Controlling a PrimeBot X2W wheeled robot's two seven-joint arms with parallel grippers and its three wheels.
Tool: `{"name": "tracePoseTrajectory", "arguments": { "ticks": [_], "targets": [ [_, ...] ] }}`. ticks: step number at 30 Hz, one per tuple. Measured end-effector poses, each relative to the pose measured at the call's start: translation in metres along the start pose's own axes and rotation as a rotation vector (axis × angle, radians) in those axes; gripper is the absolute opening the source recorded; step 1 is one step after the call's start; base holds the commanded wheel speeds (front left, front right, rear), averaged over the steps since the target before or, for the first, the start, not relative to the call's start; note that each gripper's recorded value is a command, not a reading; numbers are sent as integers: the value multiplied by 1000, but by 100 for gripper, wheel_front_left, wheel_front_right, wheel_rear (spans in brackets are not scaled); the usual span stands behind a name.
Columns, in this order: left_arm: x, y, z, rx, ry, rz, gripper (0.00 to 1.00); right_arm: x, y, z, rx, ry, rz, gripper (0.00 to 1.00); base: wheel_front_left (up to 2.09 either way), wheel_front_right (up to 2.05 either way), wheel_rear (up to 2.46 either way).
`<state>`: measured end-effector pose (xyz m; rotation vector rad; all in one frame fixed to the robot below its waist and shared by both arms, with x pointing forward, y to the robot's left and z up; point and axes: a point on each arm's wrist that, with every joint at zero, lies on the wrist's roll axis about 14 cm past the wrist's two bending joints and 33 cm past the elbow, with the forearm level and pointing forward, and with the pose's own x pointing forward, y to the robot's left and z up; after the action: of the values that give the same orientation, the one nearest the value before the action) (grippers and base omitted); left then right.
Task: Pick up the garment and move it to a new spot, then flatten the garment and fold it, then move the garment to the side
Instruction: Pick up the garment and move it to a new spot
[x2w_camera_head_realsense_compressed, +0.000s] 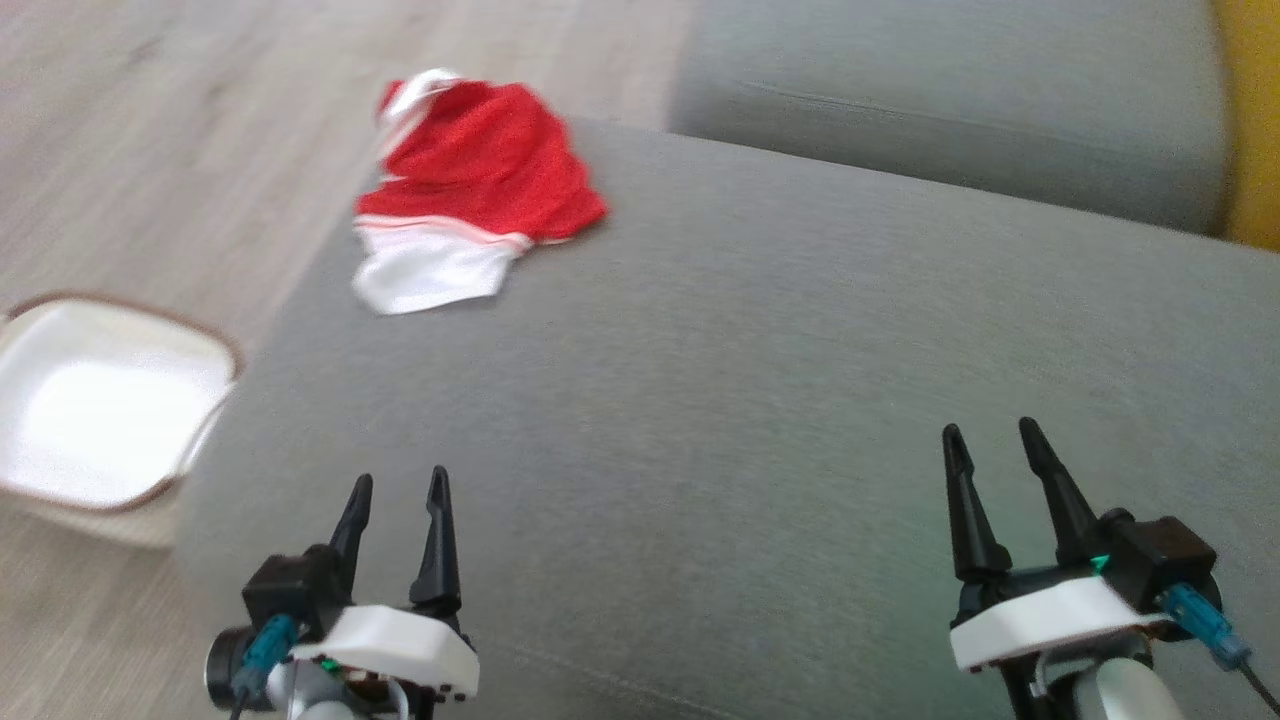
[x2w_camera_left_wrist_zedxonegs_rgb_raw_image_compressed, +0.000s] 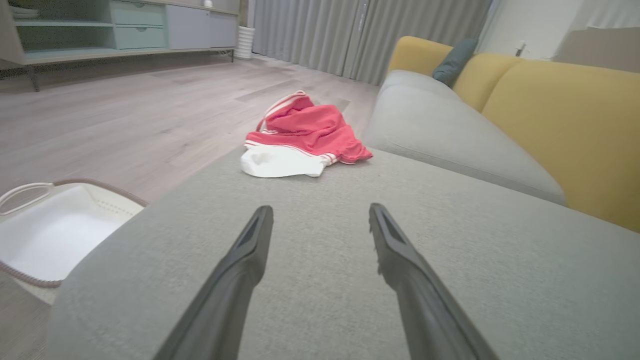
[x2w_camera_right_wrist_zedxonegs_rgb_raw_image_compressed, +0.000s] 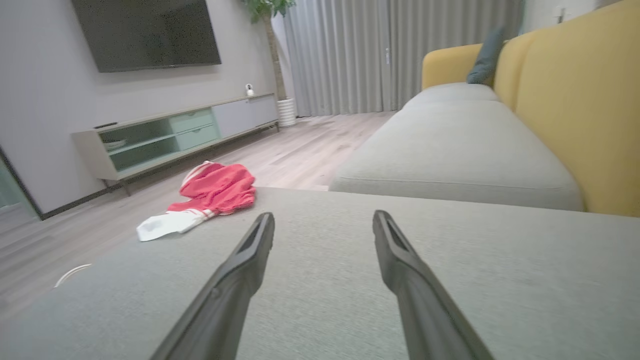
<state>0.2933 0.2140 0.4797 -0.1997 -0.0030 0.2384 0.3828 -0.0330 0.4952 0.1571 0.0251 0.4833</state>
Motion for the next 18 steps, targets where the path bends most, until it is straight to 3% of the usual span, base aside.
{"name": "tracePoseTrajectory", "arguments": {
  "ticks": [9,18],
  "targets": [
    [-33,62,16,2,-55,209,100,29,69,-12,11,37,220,100,0,0,0],
    [-40,77,18,14,-54,273,100,43,91,-17,29,49,290,100,0,0,0]
  ]
}}
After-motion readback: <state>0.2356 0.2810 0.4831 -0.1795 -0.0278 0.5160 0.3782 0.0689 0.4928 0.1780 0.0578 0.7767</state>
